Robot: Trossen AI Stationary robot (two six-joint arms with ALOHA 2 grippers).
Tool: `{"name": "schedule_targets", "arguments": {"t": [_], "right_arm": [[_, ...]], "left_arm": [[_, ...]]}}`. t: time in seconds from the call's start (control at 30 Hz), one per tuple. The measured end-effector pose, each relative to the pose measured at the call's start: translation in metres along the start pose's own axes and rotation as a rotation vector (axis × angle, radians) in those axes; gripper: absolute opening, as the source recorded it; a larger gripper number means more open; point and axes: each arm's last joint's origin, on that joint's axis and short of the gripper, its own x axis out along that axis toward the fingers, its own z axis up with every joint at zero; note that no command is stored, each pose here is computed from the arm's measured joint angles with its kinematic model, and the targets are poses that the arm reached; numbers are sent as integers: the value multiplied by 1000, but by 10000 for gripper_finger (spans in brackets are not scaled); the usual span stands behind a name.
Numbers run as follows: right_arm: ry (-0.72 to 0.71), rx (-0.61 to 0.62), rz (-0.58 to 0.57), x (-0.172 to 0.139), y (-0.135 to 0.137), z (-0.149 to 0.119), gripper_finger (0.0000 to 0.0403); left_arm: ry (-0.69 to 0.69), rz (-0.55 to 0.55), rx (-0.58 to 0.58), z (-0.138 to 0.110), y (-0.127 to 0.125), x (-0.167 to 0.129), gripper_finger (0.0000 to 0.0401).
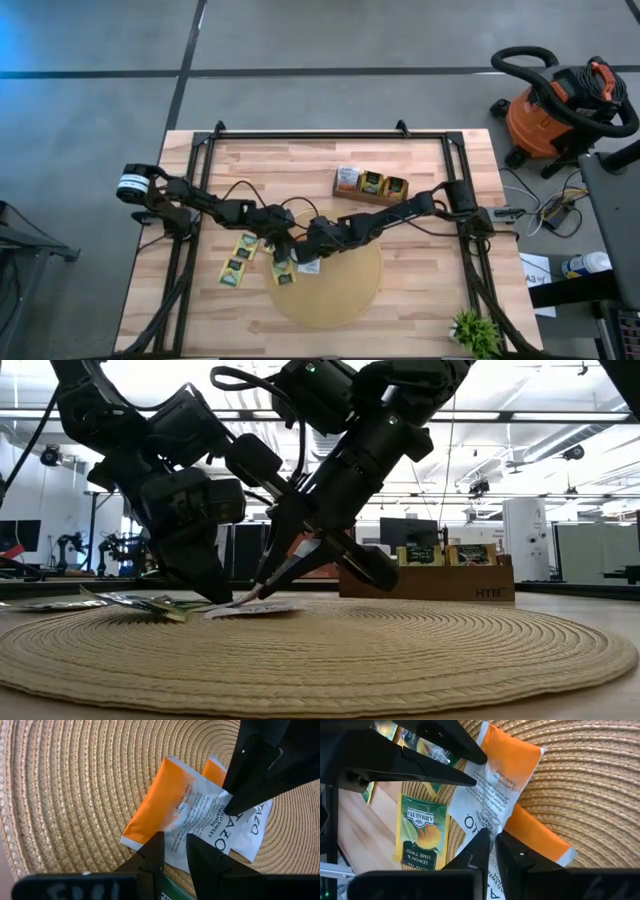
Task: Pick & Place Tea
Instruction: Put the orange tea bag into the left section of the wooden organizer
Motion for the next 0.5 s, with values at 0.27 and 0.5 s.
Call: {"name": "schedule_targets", "arguments": {"t": [0.27, 0.5], "right_arm": [[-22, -57, -10, 0, -1, 1, 24], [-39, -119, -26, -9, 1, 7, 9]], "left_arm": [[-6, -5, -33, 1, -1, -1, 83], [-36, -26, -29, 5, -5, -9, 83]]}}
